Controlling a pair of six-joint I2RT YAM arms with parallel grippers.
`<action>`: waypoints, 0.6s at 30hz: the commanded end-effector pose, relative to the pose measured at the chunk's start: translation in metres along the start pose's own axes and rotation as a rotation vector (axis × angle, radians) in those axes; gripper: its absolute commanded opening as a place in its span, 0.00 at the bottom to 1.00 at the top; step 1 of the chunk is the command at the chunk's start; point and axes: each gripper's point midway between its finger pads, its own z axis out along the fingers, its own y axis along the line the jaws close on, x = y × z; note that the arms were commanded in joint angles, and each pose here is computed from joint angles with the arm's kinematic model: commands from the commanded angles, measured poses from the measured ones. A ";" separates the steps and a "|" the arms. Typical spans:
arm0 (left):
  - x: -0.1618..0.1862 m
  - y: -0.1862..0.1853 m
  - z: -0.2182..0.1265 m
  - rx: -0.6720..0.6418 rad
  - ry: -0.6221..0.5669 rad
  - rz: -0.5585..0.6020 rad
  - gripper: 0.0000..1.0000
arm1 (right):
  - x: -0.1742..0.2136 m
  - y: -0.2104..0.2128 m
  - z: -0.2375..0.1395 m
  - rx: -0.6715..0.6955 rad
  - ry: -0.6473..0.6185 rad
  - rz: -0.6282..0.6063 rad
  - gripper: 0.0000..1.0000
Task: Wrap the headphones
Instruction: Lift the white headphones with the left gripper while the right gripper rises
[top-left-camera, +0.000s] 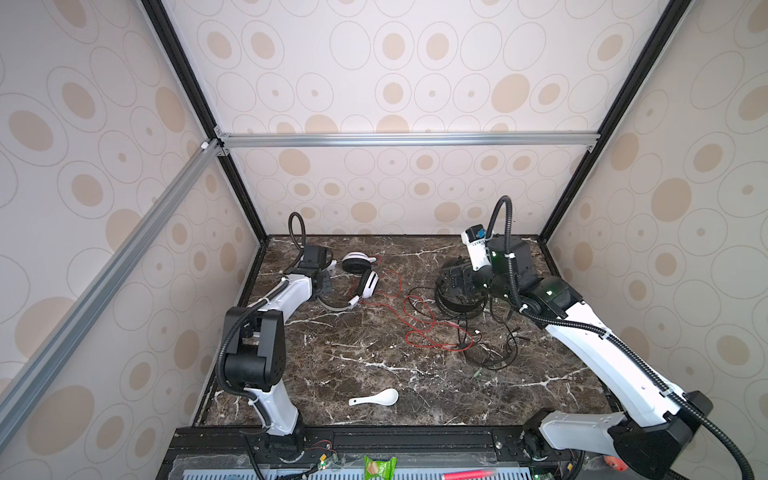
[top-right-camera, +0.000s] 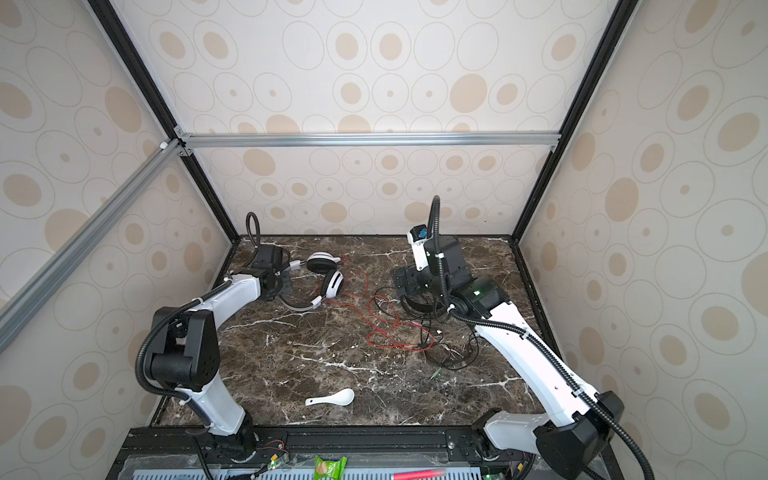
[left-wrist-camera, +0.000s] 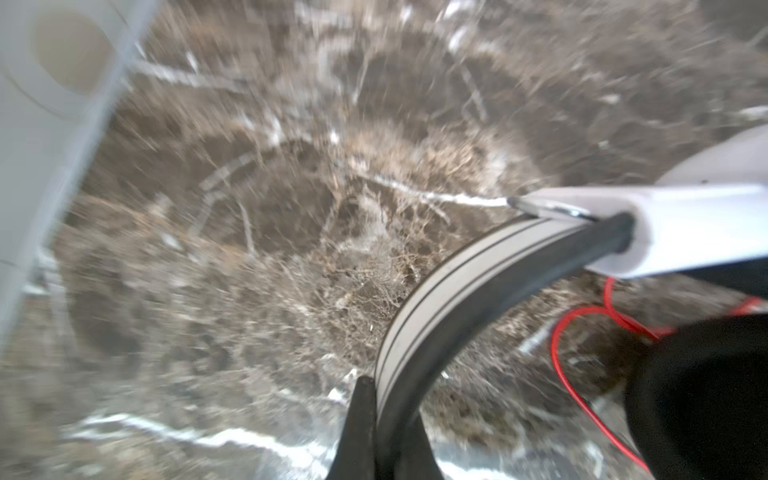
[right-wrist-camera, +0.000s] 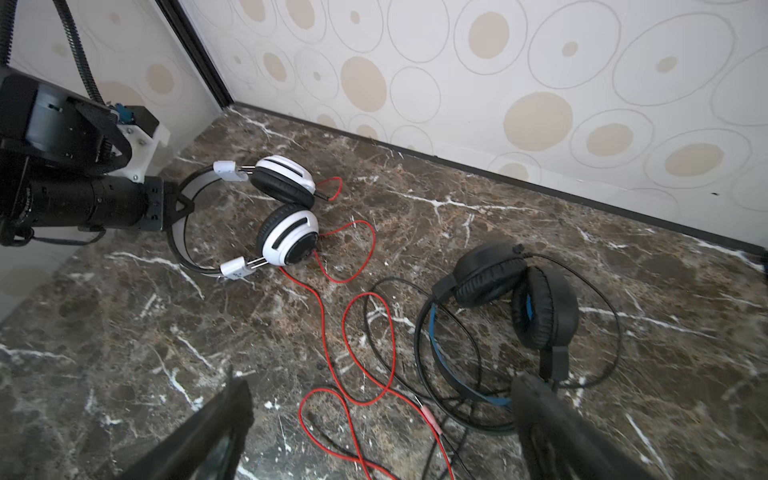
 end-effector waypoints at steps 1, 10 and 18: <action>-0.054 -0.030 -0.078 0.045 -0.185 0.110 0.00 | -0.024 0.000 -0.008 -0.157 -0.122 0.053 1.00; -0.079 -0.080 -0.187 0.236 -0.248 0.180 0.00 | -0.020 0.010 -0.004 -0.326 -0.222 -0.109 1.00; -0.093 -0.100 -0.247 0.411 -0.290 0.285 0.00 | -0.009 0.021 -0.026 -0.390 -0.232 -0.291 1.00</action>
